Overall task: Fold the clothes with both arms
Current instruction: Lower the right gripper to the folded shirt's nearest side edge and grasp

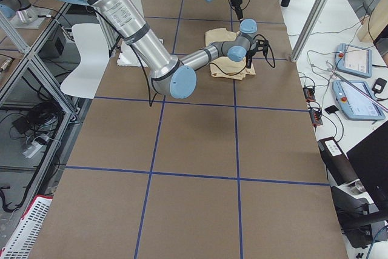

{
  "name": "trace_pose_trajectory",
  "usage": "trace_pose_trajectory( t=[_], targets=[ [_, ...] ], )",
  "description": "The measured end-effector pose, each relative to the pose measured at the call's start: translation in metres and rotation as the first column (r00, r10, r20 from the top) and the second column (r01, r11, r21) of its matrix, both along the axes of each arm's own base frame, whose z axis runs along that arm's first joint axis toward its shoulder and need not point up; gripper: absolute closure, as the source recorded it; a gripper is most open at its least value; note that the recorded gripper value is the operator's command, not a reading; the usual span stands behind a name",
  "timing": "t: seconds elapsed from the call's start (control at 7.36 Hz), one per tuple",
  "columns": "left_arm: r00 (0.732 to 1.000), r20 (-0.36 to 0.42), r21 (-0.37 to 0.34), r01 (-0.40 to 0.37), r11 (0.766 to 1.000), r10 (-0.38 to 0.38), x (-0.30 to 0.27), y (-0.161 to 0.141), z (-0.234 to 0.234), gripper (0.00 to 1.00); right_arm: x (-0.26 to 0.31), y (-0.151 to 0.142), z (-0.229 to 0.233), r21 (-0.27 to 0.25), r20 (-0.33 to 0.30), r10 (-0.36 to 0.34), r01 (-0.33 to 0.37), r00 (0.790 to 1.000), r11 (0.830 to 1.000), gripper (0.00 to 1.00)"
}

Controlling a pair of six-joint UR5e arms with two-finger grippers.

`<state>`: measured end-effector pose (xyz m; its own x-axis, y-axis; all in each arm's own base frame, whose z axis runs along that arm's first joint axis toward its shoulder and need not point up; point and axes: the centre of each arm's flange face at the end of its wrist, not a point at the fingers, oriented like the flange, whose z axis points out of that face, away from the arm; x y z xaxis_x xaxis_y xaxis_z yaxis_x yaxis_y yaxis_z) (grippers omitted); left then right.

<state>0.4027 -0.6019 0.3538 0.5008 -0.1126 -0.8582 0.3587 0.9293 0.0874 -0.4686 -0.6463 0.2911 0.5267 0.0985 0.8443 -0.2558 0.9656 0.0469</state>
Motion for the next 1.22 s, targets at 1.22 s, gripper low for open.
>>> trace_pose_trajectory(
  t=[1.22],
  targets=[
    [0.999,-0.047,0.065,0.022,0.998,-0.019,-0.023,0.030,-0.029,0.01,0.011,0.132,0.045,-0.093,0.086,-0.092,0.100,0.992,0.991,0.01]
  ],
)
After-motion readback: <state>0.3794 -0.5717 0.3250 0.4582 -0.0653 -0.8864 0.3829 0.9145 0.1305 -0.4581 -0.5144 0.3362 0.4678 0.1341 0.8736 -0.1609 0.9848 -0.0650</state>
